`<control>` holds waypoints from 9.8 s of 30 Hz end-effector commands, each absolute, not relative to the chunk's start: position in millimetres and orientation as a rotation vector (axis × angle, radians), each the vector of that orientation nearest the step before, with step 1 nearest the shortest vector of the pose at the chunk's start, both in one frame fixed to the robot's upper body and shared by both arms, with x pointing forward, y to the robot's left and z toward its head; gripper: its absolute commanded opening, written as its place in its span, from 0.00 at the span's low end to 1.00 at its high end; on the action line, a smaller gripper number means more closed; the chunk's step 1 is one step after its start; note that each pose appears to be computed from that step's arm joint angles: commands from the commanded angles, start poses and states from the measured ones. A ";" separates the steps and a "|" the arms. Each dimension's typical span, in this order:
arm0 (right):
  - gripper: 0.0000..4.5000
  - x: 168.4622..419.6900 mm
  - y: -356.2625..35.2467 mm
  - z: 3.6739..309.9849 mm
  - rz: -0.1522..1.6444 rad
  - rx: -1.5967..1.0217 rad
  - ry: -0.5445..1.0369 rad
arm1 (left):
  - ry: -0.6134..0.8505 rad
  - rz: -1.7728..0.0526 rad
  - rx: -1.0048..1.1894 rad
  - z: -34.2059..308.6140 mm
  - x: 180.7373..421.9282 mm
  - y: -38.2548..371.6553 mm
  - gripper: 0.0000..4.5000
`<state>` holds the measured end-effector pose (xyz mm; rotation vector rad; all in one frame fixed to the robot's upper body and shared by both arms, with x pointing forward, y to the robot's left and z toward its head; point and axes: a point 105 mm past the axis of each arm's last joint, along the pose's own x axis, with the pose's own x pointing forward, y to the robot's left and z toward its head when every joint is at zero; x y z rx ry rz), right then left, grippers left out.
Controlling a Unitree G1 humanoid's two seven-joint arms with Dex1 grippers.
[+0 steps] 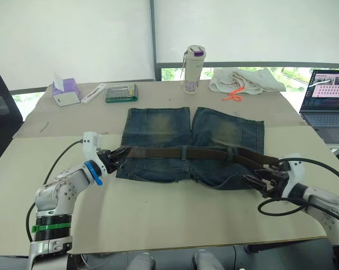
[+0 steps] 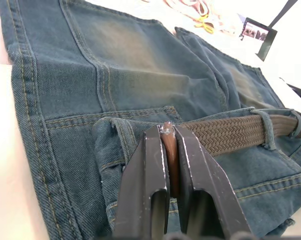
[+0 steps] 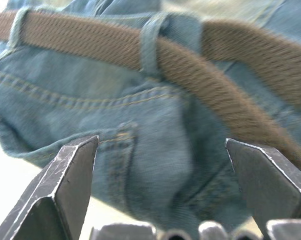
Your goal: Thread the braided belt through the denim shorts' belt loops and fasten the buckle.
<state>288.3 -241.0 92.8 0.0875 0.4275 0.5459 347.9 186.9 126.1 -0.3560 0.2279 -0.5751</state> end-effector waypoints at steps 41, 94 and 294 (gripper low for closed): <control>0.01 229.3 -413.7 75.5 -0.135 -0.119 0.536 | 0.208 -0.805 -0.386 135.2 346.7 95.5 0.00; 0.98 305.9 -102.7 136.3 0.706 1.069 0.147 | 0.265 -0.998 -0.620 134.7 323.7 25.4 0.00; 0.00 335.8 -20.7 116.9 0.792 0.920 0.313 | 0.175 -0.690 -0.933 119.7 336.8 95.2 0.22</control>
